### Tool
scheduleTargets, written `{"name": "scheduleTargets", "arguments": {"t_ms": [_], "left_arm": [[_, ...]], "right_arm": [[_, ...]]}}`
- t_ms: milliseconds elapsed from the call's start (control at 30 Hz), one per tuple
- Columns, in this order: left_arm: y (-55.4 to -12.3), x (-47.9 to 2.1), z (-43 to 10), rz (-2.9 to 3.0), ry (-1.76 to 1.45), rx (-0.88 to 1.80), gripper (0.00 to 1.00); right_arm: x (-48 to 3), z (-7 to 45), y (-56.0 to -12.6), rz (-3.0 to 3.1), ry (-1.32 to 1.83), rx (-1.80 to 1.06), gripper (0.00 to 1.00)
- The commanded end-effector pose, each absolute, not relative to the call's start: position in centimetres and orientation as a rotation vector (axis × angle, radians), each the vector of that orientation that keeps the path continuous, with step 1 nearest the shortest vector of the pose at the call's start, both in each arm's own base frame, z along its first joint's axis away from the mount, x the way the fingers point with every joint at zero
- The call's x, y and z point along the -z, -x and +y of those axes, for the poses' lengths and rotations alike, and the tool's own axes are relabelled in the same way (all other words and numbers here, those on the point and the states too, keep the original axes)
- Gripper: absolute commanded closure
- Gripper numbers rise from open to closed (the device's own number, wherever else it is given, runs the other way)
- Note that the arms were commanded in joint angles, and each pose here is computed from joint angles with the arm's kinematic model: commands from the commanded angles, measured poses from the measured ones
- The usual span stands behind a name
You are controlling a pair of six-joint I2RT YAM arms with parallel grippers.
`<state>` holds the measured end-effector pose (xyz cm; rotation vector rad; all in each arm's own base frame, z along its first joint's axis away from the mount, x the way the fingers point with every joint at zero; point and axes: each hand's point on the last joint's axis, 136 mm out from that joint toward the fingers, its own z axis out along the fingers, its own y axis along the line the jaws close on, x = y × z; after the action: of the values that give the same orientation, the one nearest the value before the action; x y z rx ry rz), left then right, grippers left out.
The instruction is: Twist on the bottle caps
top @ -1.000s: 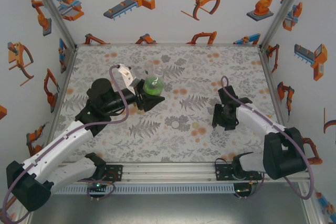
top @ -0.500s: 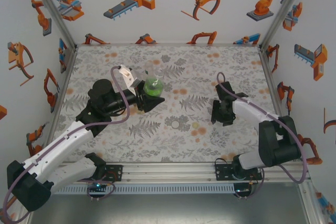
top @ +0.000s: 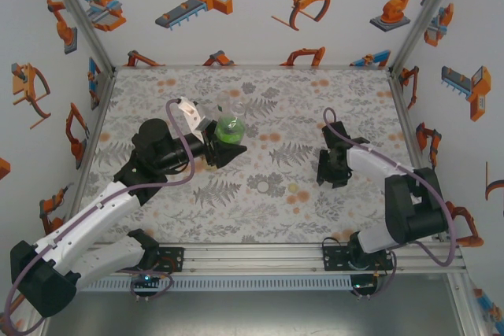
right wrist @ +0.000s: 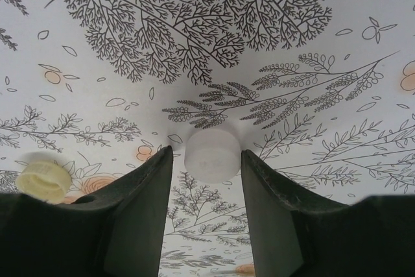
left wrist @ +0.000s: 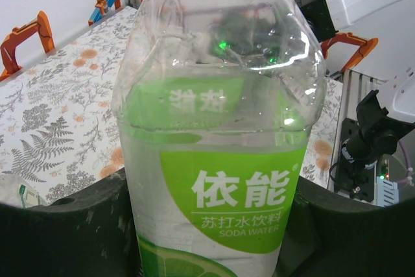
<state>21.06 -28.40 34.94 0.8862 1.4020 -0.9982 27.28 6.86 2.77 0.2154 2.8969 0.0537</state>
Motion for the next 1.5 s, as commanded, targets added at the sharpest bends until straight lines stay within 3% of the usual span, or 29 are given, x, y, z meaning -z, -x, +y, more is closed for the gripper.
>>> {"name": "scheduleTargets", "arguments": {"t_ms": [0,533,800,1267,1467], "left_arm": [[-20.8,-36.0,-28.2,1.357,-0.872,1.007,0.94],[-20.9,-36.5,-28.3,1.347,-0.868,1.014,0.94],[-20.9,-36.3,-28.4,1.353,-0.872,1.014,0.94],[-20.8,-33.6,-28.9,1.448,-1.015,0.909,0.94],[-19.4,-31.6,-29.5,1.485,-1.184,0.877,0.95]], "right_arm": [[-2.8,6.7,-27.7,2.898,-0.220,-0.047,0.55],[-2.3,6.7,-27.8,2.907,-0.229,-0.048,0.62],[-3.3,6.6,-27.8,2.896,-0.215,-0.034,0.72],[-11.8,10.2,-29.0,2.710,-0.132,-0.378,0.77],[-17.7,14.0,-29.2,2.546,0.076,-0.616,0.79]]}}
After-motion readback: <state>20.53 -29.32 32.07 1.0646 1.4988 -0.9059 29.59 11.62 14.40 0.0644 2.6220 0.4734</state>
